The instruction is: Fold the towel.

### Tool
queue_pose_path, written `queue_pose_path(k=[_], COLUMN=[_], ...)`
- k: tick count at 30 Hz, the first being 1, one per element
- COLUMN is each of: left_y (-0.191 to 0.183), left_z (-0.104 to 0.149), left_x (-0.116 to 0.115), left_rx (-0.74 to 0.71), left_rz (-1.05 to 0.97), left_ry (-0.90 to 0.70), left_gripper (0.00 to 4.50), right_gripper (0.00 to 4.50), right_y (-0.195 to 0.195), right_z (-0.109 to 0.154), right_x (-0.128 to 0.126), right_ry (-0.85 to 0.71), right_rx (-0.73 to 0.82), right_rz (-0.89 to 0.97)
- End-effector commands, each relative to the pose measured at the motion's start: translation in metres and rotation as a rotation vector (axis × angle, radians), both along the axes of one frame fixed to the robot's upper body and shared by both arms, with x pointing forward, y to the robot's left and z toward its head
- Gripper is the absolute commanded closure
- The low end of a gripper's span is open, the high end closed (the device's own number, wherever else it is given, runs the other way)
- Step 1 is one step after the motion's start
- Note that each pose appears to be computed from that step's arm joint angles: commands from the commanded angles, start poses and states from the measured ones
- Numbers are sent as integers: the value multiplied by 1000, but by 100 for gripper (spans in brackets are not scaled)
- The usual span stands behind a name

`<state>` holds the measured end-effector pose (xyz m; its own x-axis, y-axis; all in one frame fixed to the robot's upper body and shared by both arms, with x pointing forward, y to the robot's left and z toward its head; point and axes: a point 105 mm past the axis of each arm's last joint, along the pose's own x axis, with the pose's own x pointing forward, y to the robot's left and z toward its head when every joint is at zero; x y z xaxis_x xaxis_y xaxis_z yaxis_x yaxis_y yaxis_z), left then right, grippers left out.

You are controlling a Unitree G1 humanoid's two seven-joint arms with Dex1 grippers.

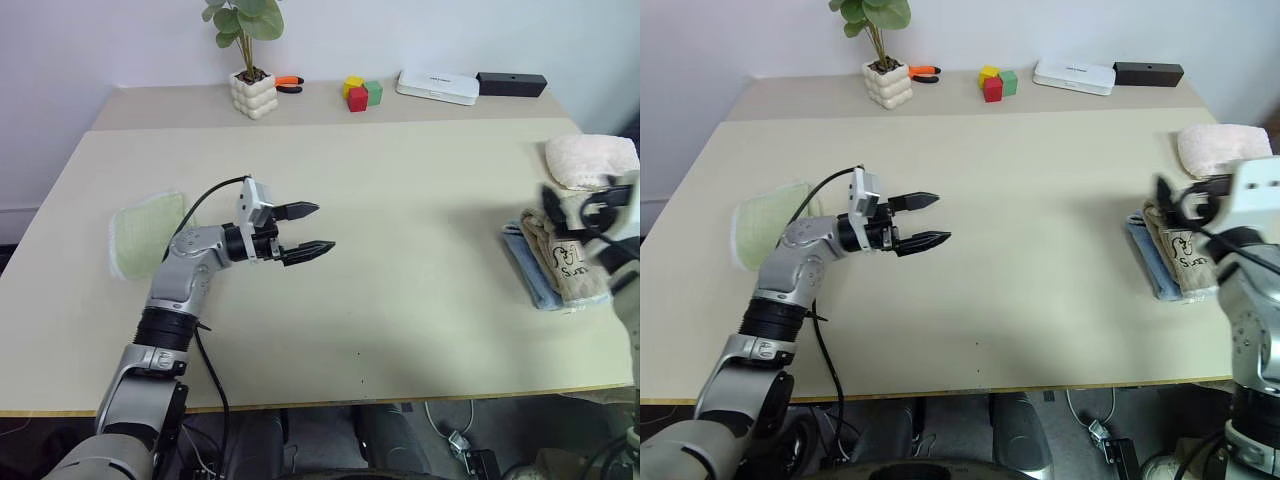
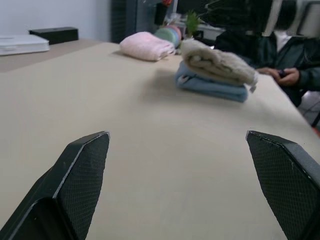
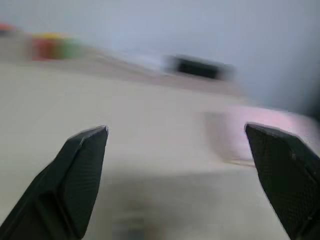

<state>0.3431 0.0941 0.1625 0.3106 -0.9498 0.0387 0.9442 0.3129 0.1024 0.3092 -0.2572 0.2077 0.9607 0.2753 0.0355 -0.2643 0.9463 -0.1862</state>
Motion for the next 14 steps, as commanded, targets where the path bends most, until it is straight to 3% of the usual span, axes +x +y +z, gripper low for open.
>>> queue_pose_path(k=[1, 8, 14], left_y=[21, 49, 60], left_z=[13, 9, 2], left_x=[-2, -24, -39], left_rx=[8, 57, 71], left_rz=[61, 163, 242], left_ry=[-67, -82, -71], left_gripper=[0, 0, 0], right_gripper=[5, 5, 5], right_y=[47, 90, 106], right_z=[10, -1, -2], right_x=[-14, -19, -2], right_ry=[-14, -50, -73], right_rx=[-77, -188, -199], right_rz=[319, 679, 769])
